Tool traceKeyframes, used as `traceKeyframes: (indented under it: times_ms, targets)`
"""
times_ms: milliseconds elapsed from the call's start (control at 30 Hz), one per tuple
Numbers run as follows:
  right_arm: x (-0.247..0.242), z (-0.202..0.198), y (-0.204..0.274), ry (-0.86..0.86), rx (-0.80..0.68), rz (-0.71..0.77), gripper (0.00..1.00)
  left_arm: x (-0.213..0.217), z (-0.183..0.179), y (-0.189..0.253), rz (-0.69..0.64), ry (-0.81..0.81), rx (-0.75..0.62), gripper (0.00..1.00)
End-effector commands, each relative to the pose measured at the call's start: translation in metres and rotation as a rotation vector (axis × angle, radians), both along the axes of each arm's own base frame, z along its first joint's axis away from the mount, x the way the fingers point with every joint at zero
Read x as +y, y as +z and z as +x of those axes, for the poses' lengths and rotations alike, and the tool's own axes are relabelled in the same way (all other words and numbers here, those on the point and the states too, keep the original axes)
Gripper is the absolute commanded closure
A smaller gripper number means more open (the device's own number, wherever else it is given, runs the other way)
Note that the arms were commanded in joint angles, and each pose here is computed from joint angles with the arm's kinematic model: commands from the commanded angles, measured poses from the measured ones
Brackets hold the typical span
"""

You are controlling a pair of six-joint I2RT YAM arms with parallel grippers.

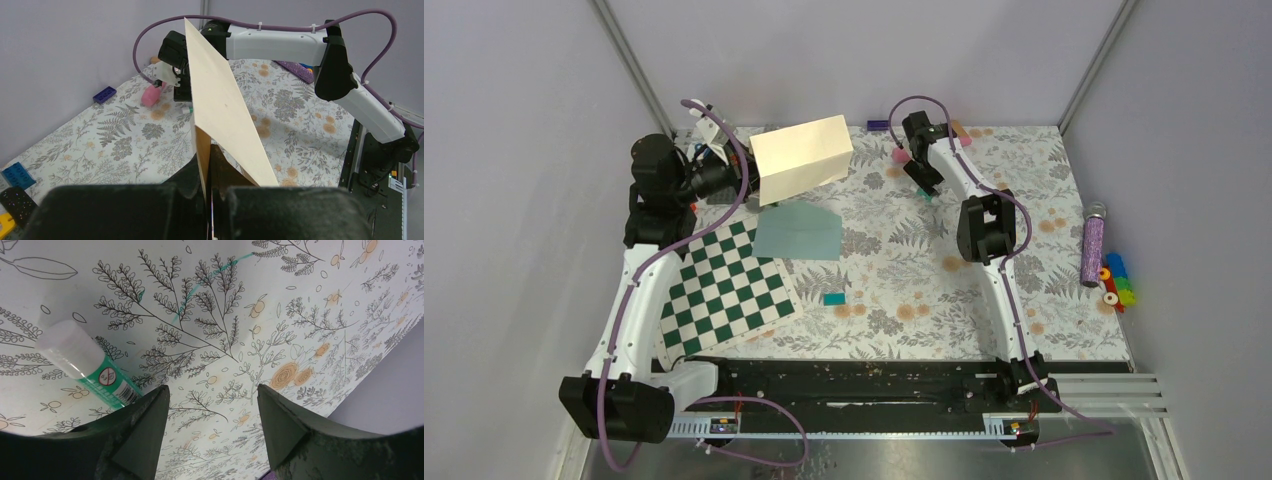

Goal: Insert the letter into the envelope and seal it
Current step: Place the solid glue at the center of the board, then move the solid glue at the center of the board.

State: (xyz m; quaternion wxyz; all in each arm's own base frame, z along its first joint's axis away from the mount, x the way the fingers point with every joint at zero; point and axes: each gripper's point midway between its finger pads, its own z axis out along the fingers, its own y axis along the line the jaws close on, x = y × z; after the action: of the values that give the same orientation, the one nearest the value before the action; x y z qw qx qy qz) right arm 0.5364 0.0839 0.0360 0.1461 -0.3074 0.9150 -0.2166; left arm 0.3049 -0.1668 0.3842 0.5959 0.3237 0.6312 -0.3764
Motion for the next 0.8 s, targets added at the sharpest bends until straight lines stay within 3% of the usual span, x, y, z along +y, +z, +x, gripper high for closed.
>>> traceKeyframes:
  times_ms: [0, 333, 567, 767]
  targets:
    - [-0.006, 0.005, 0.036, 0.001, -0.065, -0.021, 0.28, 0.0, -0.007, 0.015, -0.005, -0.022, -0.07, 1.0]
    - [-0.007, -0.005, 0.026, 0.014, -0.005, -0.028, 0.28, -0.001, -0.008, 0.016, -0.006, -0.023, -0.073, 1.0]
    - [0.021, -0.045, 0.014, 0.011, 0.172, 0.168, 0.28, -0.001, -0.008, 0.017, -0.006, -0.025, -0.075, 1.0]
    - [0.019, -0.045, 0.012, 0.002, 0.169, 0.151, 0.28, -0.001, -0.009, 0.017, -0.009, -0.027, -0.074, 1.0]
